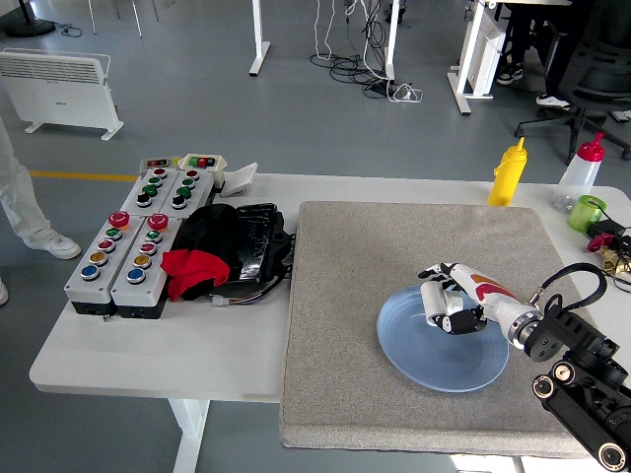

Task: Pick pipe place plate twice

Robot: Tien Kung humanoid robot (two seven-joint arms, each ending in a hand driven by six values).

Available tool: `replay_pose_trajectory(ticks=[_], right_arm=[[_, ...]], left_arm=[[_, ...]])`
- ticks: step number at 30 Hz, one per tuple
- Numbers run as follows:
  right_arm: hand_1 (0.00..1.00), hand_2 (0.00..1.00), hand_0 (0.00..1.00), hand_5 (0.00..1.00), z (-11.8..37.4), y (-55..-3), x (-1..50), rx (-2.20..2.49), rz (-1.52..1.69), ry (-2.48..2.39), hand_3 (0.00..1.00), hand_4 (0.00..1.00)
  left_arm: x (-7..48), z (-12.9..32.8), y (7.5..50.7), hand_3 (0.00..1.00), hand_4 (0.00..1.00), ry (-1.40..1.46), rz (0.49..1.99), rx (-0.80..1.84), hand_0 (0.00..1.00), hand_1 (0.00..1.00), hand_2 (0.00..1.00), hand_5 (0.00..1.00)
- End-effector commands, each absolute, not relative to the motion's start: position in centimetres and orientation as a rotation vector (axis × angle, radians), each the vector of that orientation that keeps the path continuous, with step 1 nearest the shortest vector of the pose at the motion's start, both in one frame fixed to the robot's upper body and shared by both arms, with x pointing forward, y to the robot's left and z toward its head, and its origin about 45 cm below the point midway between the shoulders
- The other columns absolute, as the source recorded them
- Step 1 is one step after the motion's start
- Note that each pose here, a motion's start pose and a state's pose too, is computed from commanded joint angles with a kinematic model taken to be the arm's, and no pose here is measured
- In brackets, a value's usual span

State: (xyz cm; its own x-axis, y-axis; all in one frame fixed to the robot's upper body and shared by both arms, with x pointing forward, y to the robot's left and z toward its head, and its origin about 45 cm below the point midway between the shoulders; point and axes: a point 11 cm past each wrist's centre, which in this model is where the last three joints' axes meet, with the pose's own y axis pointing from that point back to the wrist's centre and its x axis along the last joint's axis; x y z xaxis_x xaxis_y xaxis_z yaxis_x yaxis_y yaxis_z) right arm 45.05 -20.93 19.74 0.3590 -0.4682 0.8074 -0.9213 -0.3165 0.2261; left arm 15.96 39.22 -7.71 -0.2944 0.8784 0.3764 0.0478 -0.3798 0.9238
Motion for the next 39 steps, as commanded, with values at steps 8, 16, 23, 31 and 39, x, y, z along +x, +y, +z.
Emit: replay_pose_trajectory(ticks=[8,16,23,31,39], right_arm=[[0.803,0.9,0.839,0.09,18.8,-21.3,45.0,1.895,0.823,-1.159,0.873,0.684],[0.861,0.976,0.907,0.101,18.9,-21.5,45.0,1.892,0.819,-1.152,0.92,0.697],[0.898,0.998,0.971,0.074,19.0,-21.9,44.9,1.892,0.806,-1.139,0.958,0.698],[0.946,0.998,0.998,0.089,20.0,-23.1,44.4,1.893,0.803,-1.094,0.998,0.728],[0.942,0.998,0.998,0.101,21.8,-23.7,43.6,1.929,0.804,-1.083,0.998,0.739]], left_arm=[[16.0,-7.7,39.2,0.617,0.385,1.209,1.741,1.327,0.66,0.641,0.609,0.998],[16.1,-7.7,39.1,0.616,0.386,1.209,1.742,1.326,0.659,0.64,0.608,0.998],[16.2,-7.7,39.1,0.616,0.385,1.208,1.742,1.324,0.66,0.641,0.608,0.998],[16.1,-7.7,39.2,0.615,0.384,1.21,1.745,1.322,0.659,0.64,0.608,0.998],[16.1,-7.7,39.1,0.617,0.384,1.211,1.744,1.323,0.659,0.64,0.607,0.998]])
